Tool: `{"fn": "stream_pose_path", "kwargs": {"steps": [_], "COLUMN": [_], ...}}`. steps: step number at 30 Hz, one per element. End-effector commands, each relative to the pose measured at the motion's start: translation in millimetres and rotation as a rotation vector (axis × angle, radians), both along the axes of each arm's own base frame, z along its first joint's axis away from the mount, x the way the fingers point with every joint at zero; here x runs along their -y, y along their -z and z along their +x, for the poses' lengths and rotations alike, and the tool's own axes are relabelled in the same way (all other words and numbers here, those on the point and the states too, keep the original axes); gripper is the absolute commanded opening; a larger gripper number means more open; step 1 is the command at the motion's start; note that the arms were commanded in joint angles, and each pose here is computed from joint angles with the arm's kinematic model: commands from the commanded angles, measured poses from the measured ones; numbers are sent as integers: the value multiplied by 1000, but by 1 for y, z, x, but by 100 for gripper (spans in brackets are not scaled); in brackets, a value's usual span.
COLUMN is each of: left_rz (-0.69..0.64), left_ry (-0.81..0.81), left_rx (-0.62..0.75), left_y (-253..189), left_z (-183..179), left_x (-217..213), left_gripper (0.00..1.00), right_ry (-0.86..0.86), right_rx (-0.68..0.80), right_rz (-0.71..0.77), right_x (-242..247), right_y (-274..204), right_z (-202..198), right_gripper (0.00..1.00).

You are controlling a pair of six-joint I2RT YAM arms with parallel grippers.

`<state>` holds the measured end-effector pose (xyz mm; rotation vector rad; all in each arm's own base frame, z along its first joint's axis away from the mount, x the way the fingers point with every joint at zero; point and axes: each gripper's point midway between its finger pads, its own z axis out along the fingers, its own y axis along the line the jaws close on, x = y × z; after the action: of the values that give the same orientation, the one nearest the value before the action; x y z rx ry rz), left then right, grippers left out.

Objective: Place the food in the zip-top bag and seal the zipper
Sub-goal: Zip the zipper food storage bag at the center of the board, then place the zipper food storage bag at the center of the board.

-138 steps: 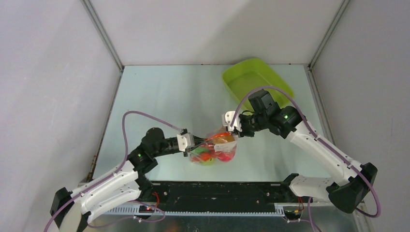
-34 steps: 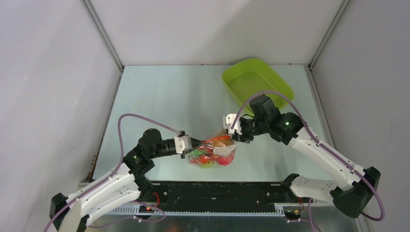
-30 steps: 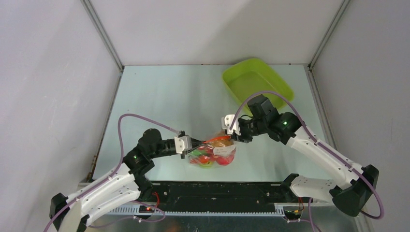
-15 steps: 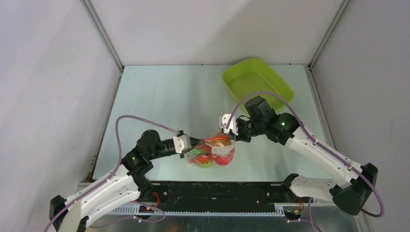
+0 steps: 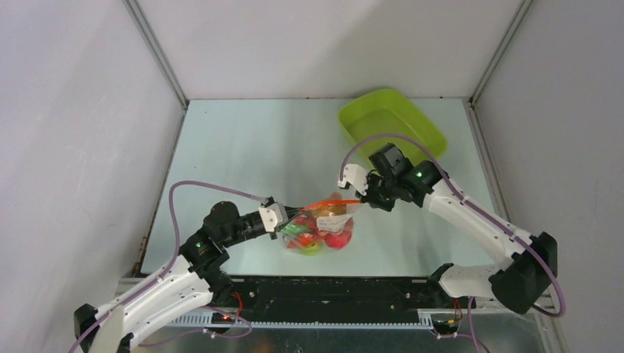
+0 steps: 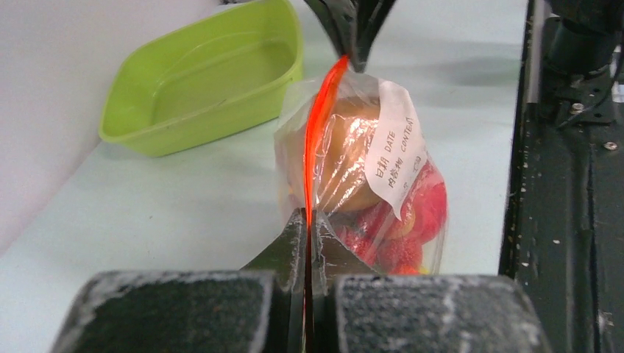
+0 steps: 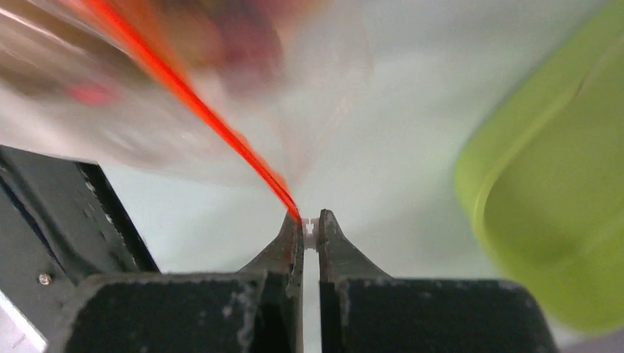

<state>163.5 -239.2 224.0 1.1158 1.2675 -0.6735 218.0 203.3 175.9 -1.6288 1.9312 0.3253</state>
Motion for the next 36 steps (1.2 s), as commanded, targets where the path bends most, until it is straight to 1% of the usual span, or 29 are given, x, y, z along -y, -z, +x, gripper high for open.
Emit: {"fn": "stream_pose_path", "kwargs": {"steps": [1, 4, 6, 12, 17, 20, 23, 26, 30, 33, 36], "left_rz": [-21, -26, -28, -54, -70, -76, -75, -70, -74, -71, -67], "left_ry": [-69, -68, -59, -20, -15, 4, 22, 42, 55, 80, 108], "left_rx": [55, 55, 56, 66, 62, 61, 59, 58, 60, 64, 67], "left_y": [-14, -16, -16, -26, -29, -29, -30, -30, -30, -30, -29], "left_z": [10, 10, 9, 2, 1, -2, -4, -7, -9, -12, -16], "left_x": [-9, -9, -9, -5, -4, -2, 0, 1, 3, 5, 7], "left_gripper": [0, 0, 0, 0, 0, 0, 0, 0, 0, 0, 0], "right_ry": [235, 217, 187, 132, 56, -28, -125, -234, -317, -335, -411], "right_rx": [-44, -17, 17, 163, 233, 272, 277, 280, 284, 281, 266], "right_rz": [-385, -342, -287, -115, 33, 142, 204, 303, 380, 398, 391], "right_x": [84, 78, 69, 46, 29, 14, 4, -10, -18, -21, -24], "right_y": [25, 18, 10, -23, -42, -59, -64, -76, -87, -89, -83], "right_z": [3, 6, 8, 15, 8, -2, -14, -30, -44, -46, -54], "right_gripper": [0, 0, 0, 0, 0, 0, 0, 0, 0, 0, 0]}}
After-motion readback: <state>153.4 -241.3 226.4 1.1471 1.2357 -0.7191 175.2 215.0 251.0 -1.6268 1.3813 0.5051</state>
